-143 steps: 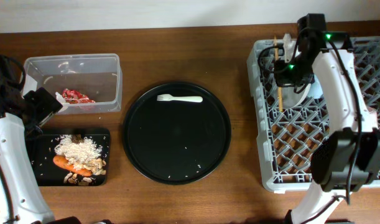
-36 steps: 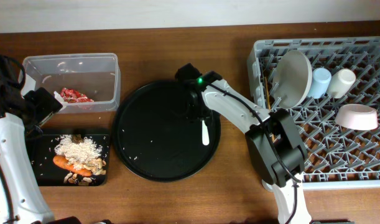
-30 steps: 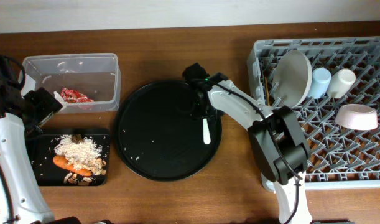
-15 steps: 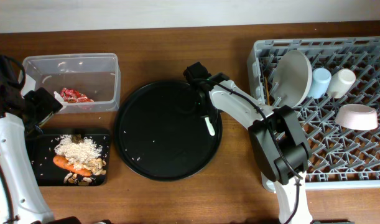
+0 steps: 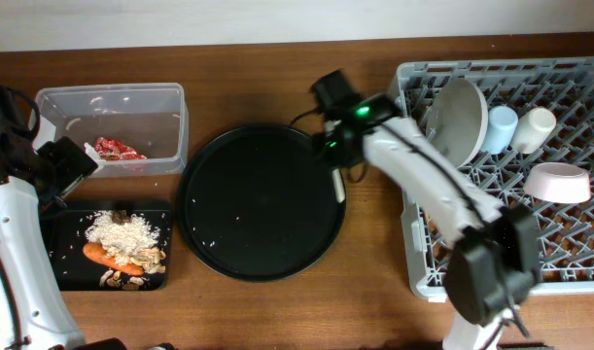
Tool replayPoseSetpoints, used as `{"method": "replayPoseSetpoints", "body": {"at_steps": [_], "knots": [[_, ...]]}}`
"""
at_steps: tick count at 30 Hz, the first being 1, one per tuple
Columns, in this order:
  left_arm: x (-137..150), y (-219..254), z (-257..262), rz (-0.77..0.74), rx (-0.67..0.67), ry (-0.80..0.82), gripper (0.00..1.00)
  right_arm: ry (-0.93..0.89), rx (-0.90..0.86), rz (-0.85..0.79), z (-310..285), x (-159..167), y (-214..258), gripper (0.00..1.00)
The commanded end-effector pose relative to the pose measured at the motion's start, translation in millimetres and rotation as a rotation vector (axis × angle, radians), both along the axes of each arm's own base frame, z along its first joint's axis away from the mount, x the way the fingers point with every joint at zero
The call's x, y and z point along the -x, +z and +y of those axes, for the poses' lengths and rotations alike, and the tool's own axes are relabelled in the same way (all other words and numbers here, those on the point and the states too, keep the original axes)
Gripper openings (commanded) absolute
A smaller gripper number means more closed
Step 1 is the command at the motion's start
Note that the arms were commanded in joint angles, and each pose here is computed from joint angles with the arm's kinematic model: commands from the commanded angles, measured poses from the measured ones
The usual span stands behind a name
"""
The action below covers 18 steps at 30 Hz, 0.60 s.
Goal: Sort waste into correct bins and load items into the dishwasher rack
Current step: 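Carry the white fork right and drop it into the rack's front row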
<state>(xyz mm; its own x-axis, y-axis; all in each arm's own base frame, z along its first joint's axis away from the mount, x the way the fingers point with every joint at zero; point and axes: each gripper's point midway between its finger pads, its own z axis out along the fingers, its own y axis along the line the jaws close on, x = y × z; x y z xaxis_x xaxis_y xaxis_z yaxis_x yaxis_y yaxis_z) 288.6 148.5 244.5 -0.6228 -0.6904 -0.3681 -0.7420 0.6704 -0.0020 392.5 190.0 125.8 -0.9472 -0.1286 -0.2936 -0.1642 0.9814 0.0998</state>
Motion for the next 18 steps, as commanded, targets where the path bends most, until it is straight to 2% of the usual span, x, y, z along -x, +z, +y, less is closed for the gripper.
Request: {"method": "replayPoseSetpoints", "body": {"at_steps": [1, 3, 6, 10, 11, 12, 14, 15, 16, 18], "knots": [[0, 4, 2, -0.015, -0.006, 0.018, 0.99, -0.054, -0.027, -0.147, -70, -25, 60, 0.04], [0, 4, 2, -0.015, -0.006, 0.018, 0.99, 0.094, -0.068, -0.183, -99, -31, 70, 0.04], [0, 4, 2, -0.015, -0.006, 0.018, 0.99, -0.025, -0.044, -0.183, -156, -42, 64, 0.04], [0, 4, 2, -0.015, -0.006, 0.018, 0.99, -0.065, -0.030, -0.188, -183, -58, 49, 0.06], [0, 4, 2, -0.015, -0.006, 0.018, 0.99, -0.065, -0.031, -0.179, -182, -60, 42, 0.17], [0, 4, 2, -0.015, -0.006, 0.018, 0.99, -0.064, -0.031, -0.168, -182, -63, 36, 0.22], [0, 4, 2, -0.015, -0.006, 0.018, 0.99, -0.065, -0.031, -0.148, -182, -65, 25, 0.41], [0, 4, 2, -0.015, -0.006, 0.018, 0.99, -0.068, -0.033, -0.142, -182, -64, 24, 0.50], [0, 4, 2, -0.015, -0.006, 0.018, 0.99, -0.069, -0.033, -0.137, -182, -62, 25, 0.64], [0, 4, 2, -0.015, -0.006, 0.018, 0.99, -0.100, -0.045, -0.123, -182, -57, 28, 0.71]]}}
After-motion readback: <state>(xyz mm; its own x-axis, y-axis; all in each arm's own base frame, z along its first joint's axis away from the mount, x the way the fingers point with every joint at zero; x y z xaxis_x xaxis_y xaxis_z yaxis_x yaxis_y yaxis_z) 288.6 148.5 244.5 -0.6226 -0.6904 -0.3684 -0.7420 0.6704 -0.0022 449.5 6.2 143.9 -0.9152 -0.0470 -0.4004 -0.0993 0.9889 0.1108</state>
